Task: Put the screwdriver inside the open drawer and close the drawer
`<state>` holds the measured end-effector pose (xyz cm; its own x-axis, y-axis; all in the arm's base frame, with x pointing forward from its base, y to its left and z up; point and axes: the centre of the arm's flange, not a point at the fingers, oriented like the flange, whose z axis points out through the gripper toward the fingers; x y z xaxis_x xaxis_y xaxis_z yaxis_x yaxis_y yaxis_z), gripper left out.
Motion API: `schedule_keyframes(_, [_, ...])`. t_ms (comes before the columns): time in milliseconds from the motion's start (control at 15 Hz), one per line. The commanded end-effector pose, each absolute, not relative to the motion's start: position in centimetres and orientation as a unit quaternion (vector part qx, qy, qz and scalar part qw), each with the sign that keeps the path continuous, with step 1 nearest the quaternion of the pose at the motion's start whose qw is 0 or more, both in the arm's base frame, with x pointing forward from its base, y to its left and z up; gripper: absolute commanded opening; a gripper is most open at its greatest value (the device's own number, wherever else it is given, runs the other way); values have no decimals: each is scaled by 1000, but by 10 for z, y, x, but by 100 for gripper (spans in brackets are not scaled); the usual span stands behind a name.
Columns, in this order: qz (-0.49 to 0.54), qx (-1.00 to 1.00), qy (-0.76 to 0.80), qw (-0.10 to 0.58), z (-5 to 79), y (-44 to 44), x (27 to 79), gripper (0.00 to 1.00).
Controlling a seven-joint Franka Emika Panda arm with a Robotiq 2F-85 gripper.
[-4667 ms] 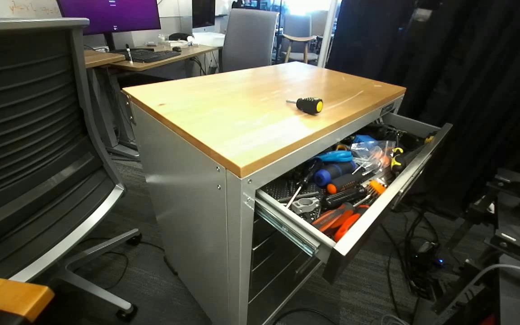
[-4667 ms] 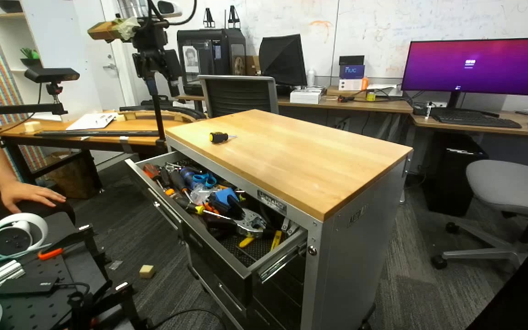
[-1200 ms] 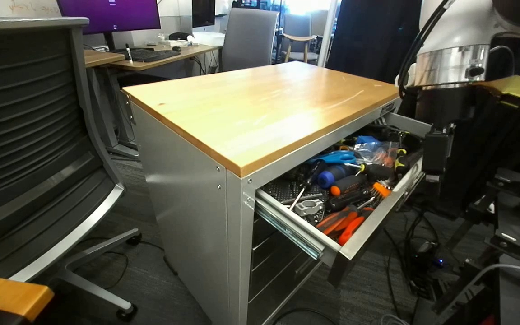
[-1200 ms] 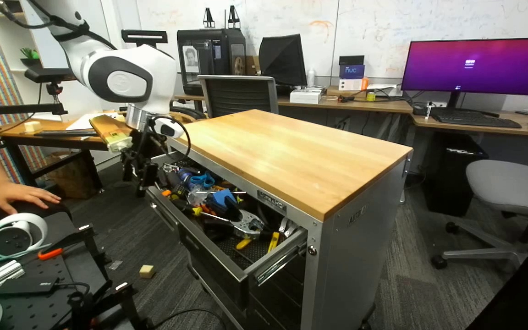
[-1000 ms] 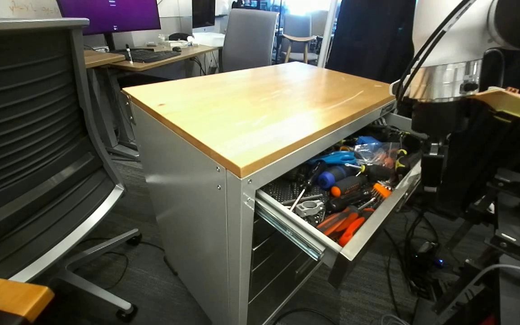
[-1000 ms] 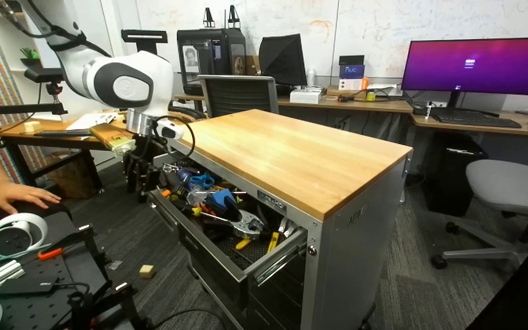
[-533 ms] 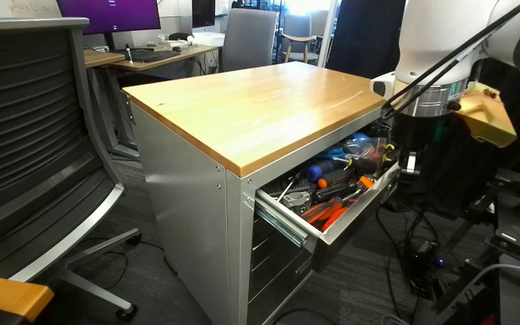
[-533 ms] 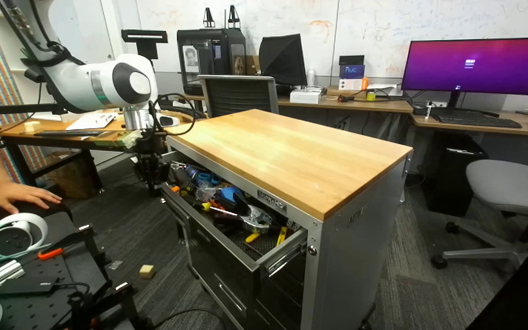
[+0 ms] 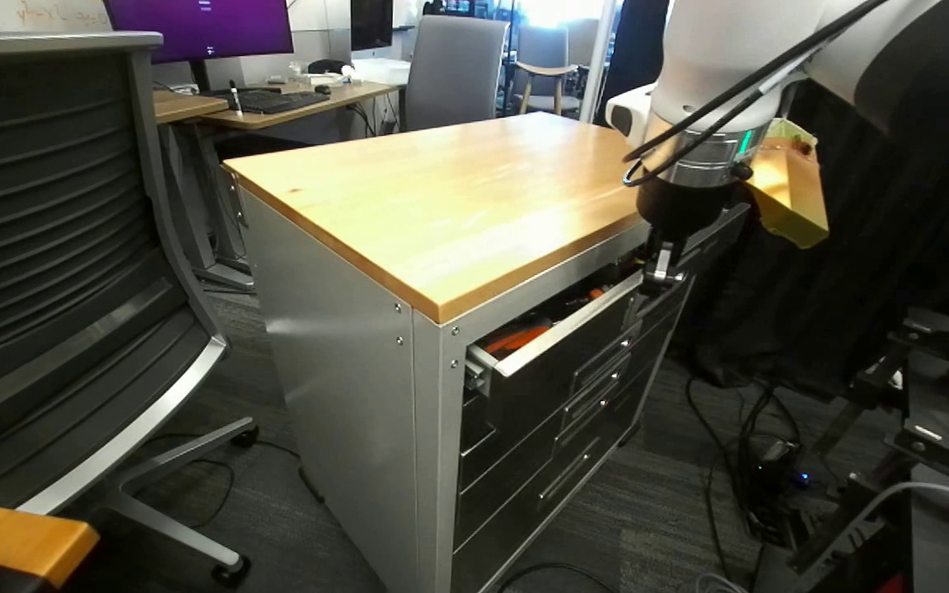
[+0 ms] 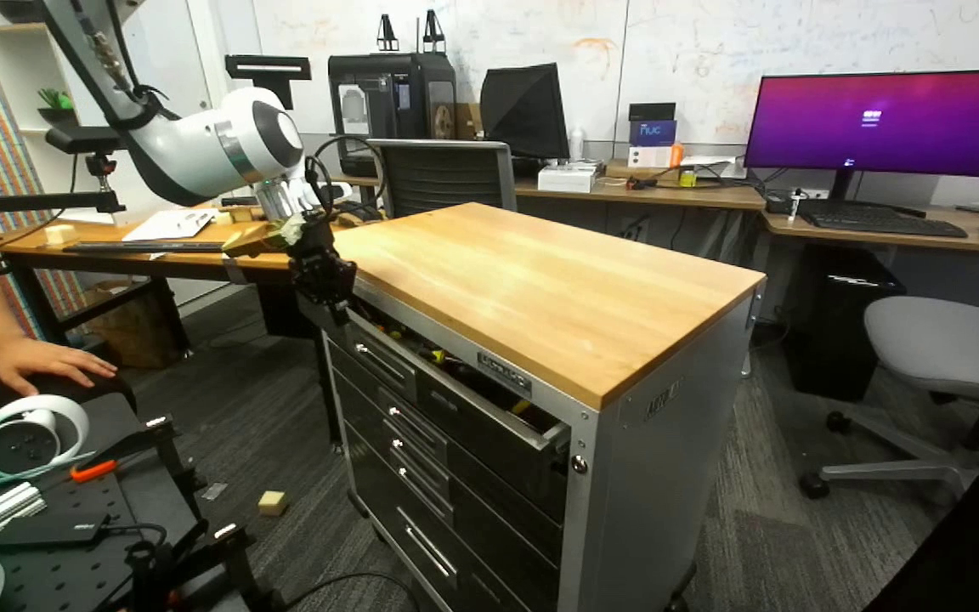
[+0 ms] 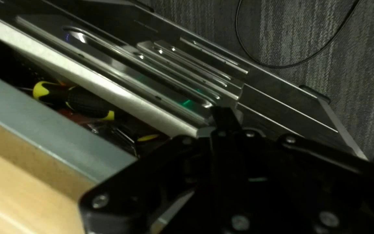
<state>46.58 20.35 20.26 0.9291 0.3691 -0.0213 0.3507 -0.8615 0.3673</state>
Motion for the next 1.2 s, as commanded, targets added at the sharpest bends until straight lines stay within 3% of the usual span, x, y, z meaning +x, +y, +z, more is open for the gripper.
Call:
schedule_keyframes(0, [75,958,200,189,211,224,507,0])
schedule_keyframes(467, [83,958,210,178,235,231,489,0])
schedule_keyframes(933, [-26,980,165,106,260,243,467,0])
schedule_keyframes(1133, [10,978,170,116,238,241,476,0])
